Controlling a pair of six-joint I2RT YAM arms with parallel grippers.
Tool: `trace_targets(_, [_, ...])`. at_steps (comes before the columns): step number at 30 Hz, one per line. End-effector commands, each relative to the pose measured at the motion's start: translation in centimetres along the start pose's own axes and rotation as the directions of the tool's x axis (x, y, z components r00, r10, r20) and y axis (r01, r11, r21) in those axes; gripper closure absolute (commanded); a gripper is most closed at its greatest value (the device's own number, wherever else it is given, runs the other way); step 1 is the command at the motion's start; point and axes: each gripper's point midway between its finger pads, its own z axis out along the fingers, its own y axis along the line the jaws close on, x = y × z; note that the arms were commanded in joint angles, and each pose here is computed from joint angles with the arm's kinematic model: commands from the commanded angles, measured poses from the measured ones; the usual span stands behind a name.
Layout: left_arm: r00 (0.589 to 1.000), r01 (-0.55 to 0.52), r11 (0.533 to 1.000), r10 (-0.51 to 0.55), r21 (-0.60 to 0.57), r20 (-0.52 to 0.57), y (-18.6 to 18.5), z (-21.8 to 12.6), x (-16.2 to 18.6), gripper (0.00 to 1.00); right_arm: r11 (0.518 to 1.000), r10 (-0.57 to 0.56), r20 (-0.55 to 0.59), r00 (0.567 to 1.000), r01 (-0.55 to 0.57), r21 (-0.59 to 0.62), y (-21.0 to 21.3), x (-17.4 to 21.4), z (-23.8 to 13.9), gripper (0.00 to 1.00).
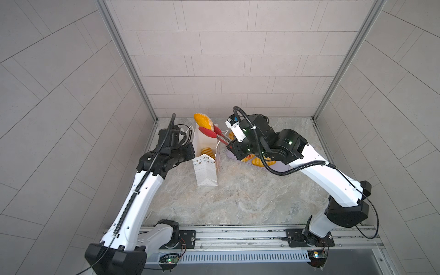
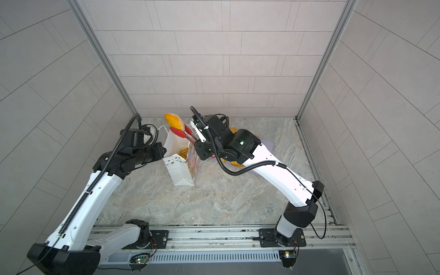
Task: Place the fake bread into the paper bag
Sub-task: 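Move the tongs with the sesame bun over the bag mouth with the right gripper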
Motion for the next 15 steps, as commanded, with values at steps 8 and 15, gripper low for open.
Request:
trace_targets(8, [1.000,-0.003,1.000,0.002,0.007,0.019,-0.2,-0.5,-0.1,0.93,0.999,-0.012,0.004,1.000,0.012,0.046,-0.8,1.0,0.3,0.68])
trace_targets(15, [1.000,-0.005,1.000,0.004,0.007,0.019,-0.2,-0.5,-0.1,0.93,0.997,-0.028,-0.013,1.000,0.029,0.077,-1.5,1.7,0.4,0.68])
